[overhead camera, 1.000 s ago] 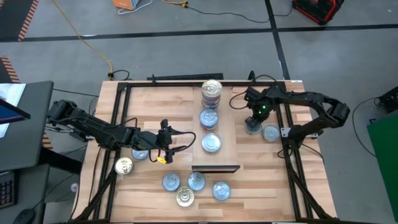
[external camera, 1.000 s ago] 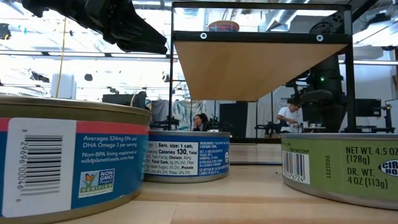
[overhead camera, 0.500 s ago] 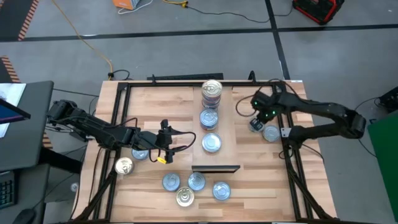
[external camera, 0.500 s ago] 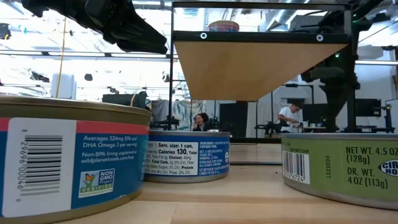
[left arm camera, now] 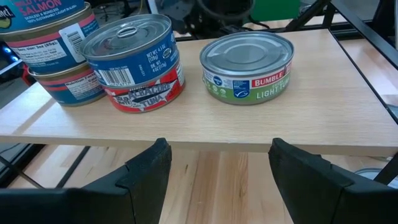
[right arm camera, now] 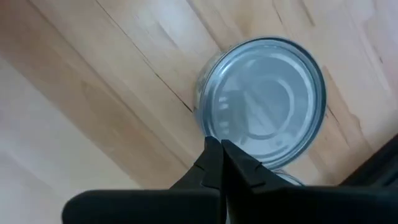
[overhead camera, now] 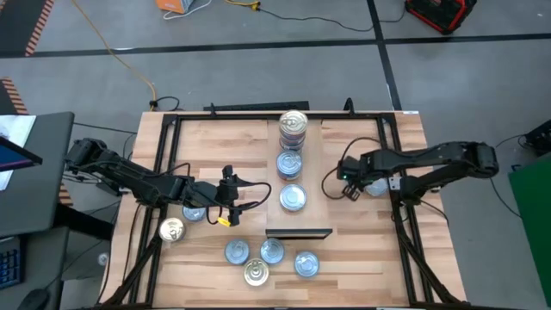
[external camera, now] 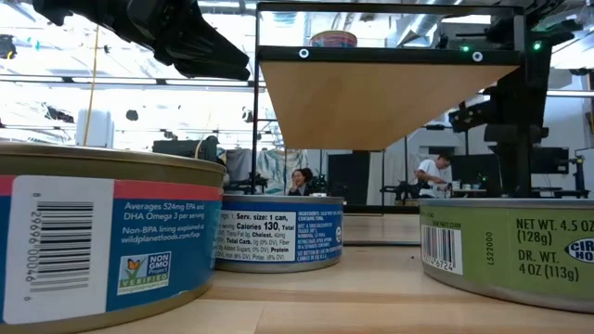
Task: Stack canned seafood by type on shelf
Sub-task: Stack the green and white tuna can on top of the green and white tuna can on the shelf
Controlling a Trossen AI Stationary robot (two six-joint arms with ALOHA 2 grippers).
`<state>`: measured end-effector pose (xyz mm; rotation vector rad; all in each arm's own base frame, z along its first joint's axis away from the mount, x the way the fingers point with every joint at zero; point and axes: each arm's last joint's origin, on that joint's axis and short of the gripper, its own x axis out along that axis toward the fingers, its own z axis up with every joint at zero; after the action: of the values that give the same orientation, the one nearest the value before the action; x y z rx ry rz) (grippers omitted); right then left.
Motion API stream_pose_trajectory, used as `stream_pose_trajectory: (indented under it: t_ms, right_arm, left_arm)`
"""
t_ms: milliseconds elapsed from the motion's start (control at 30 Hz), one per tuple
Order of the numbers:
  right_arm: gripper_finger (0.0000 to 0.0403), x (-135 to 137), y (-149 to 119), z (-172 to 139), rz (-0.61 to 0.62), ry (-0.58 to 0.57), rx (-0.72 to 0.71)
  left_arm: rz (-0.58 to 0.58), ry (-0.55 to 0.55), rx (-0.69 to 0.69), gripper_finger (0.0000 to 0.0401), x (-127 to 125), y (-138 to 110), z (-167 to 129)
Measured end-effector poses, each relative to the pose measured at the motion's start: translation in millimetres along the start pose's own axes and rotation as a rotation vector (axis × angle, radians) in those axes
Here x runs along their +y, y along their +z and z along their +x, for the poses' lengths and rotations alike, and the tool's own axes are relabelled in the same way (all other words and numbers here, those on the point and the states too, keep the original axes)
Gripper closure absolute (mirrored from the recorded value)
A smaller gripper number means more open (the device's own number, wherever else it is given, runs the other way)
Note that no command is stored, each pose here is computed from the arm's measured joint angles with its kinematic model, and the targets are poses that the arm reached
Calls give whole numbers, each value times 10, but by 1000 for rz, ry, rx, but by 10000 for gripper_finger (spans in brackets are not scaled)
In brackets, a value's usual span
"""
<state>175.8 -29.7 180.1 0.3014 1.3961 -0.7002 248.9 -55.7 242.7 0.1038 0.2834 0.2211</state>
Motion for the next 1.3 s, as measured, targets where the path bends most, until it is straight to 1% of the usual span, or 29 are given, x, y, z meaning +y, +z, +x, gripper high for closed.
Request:
stream_pose_trajectory:
  t_ms: [300,433,467,567,767,900,1033,1300]
  right_arm:
    - [377,251,77,249,-77,-65,43]
    - [377,372,54,277,-78,-89,27]
    - [377,407,35,267,-73,-81,20]
    - [377,536,-42,271,-56,7,36]
    - [377,653,-144,258,-62,-16,23]
    - [377,684,-175,250,-78,-21,17]
    - [377,659,-177,203,-66,-15,-2]
    - [377,510,-228,-63,-33,47,-65]
  left_arm:
    - [1,0,1,143,0,-1,0]
    - [1,1,2,143,0,-2,0]
    - [1,1,2,143,0,-2,0]
    - [1,1,2,143,0,-2,0]
    - [0,-1,1,143,-1,-1,0]
    - [-1,-3,2,143,-2,-2,0]
    - [-1,-4,1,143,-2,-1,0]
    - [-1,-5,1,143,-2,-1,0]
